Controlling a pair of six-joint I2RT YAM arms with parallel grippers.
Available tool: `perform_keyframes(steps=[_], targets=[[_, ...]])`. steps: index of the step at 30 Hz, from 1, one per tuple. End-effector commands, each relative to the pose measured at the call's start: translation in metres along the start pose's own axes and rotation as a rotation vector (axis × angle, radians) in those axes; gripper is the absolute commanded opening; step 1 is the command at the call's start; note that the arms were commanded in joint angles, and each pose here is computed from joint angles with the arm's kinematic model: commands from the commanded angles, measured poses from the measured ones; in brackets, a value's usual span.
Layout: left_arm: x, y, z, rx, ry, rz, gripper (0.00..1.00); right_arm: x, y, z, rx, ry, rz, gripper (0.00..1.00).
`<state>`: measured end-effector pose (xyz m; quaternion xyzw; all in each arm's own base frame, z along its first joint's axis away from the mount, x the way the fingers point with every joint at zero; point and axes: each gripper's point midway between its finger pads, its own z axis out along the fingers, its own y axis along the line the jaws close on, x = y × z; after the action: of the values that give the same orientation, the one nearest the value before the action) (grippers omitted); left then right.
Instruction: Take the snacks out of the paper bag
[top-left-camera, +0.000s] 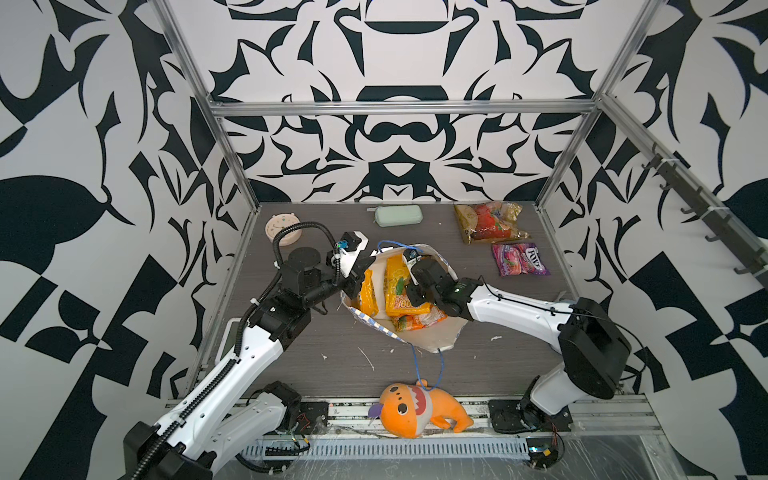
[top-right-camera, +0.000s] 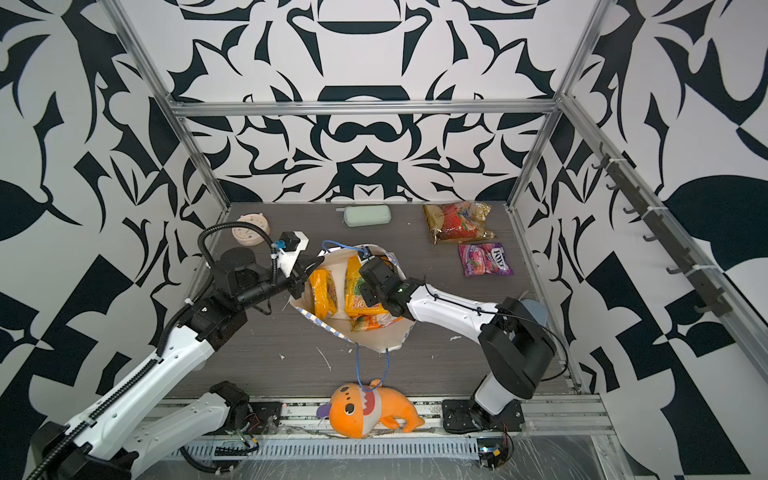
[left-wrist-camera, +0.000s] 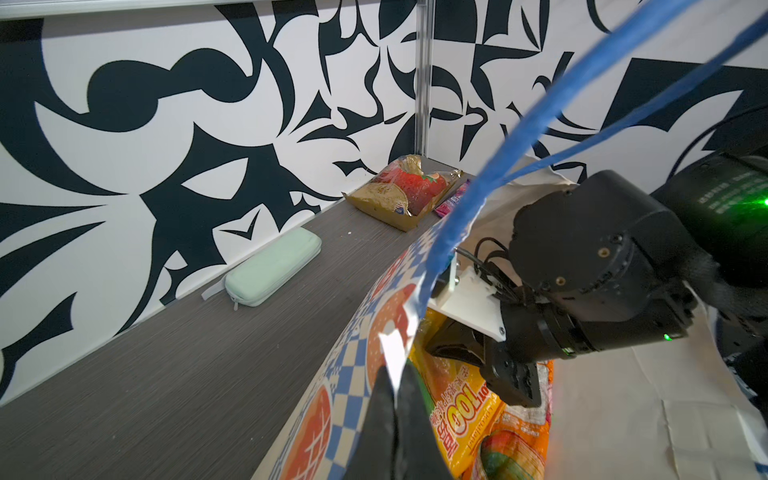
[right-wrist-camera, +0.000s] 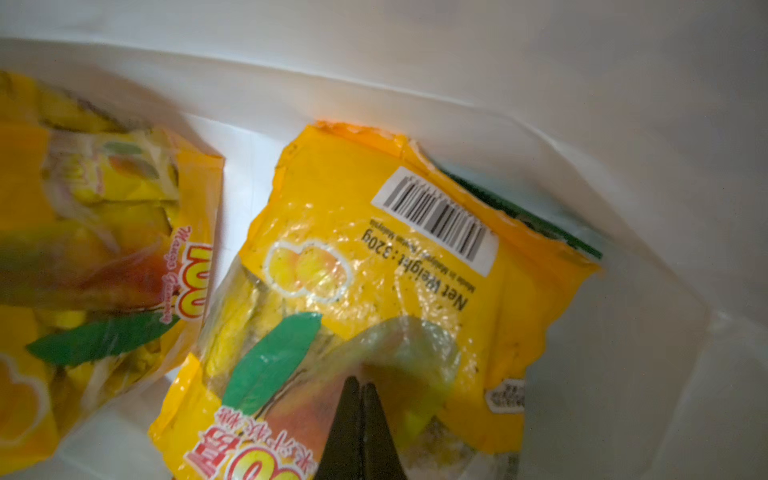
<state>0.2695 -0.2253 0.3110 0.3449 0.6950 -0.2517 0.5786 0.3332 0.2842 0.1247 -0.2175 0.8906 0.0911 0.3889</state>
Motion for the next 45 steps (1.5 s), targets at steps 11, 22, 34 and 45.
perform_keyframes(steps=[11,22,34,45], targets=[[-0.015,0.005,0.002,-0.025,-0.045,0.007,0.0,-0.092,0.057,-0.049,-0.454,-0.187,0.282,0.41],[-0.02,0.009,0.004,-0.045,-0.049,-0.006,0.0,-0.097,0.097,-0.052,-0.605,-0.215,0.451,0.66],[-0.023,0.014,0.002,-0.074,-0.065,-0.009,0.0,-0.064,0.147,-0.025,-0.604,-0.104,0.392,0.72],[-0.022,0.011,-0.004,-0.071,-0.064,-0.01,0.0,-0.043,0.15,0.019,-0.413,0.025,0.306,0.77]])
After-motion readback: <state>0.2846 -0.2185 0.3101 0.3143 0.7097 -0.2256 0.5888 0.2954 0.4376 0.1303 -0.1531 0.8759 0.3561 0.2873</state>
